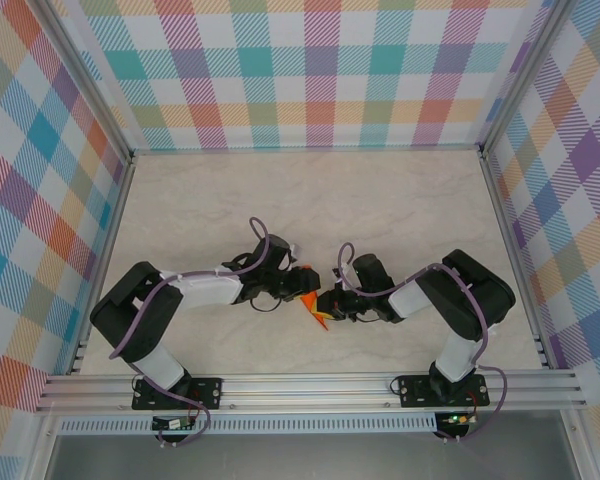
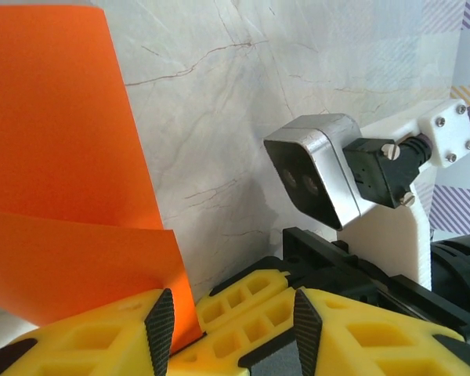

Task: Fold a paper plane with a square sheet of paper (pick it up from the middle)
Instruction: Fold the wing for the fifth time at the center of the table.

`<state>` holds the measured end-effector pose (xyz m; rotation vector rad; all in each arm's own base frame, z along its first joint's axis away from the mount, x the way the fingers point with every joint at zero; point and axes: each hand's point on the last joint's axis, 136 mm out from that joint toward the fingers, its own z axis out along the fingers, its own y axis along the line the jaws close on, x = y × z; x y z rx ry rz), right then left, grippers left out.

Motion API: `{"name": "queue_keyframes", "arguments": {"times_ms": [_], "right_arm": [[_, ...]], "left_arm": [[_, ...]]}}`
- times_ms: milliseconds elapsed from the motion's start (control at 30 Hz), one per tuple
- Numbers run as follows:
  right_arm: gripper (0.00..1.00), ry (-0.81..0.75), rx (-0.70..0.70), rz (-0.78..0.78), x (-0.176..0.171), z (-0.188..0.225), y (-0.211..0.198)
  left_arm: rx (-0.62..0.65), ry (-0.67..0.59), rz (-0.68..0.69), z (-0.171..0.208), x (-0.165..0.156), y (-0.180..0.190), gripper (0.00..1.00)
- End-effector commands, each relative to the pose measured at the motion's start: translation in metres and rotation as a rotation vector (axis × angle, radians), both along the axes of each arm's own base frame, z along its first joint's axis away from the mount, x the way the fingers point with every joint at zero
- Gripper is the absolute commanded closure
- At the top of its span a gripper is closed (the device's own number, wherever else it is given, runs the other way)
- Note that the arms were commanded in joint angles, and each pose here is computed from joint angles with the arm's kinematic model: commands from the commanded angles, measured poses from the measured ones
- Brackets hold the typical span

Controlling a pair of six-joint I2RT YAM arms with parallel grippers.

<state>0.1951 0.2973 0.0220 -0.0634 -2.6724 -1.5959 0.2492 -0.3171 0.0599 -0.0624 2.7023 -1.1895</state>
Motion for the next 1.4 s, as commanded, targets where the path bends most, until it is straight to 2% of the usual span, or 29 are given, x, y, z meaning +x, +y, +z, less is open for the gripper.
{"name": "queue_keyframes", "arguments": {"times_ms": [0, 500, 733, 1033, 1367], "right_arm": [[0.92, 0.006, -0.011, -0.008, 0.006, -0.004, 0.001], [0.83, 0.027, -0.117, -0.038, 0.001, -0.01, -0.014], [0.83, 0.038, -0.153, -0.024, -0.008, -0.015, -0.02], [0.89, 0.051, -0.202, 0.046, -0.026, -0.027, -0.02], [0.89, 0.024, -0.367, 0.076, -0.037, -0.039, -0.025]], "left_arm": [[0.005, -0.025, 0.002, -0.002, 0.006, -0.007, 0.54], [0.103, 0.007, 0.028, -0.032, 0.008, 0.003, 0.55], [0.113, 0.023, 0.018, -0.038, 0.008, 0.002, 0.55], [0.12, 0.037, 0.012, -0.039, 0.006, 0.002, 0.56], [0.126, 0.042, 0.021, -0.037, 0.005, 0.004, 0.56]]}}
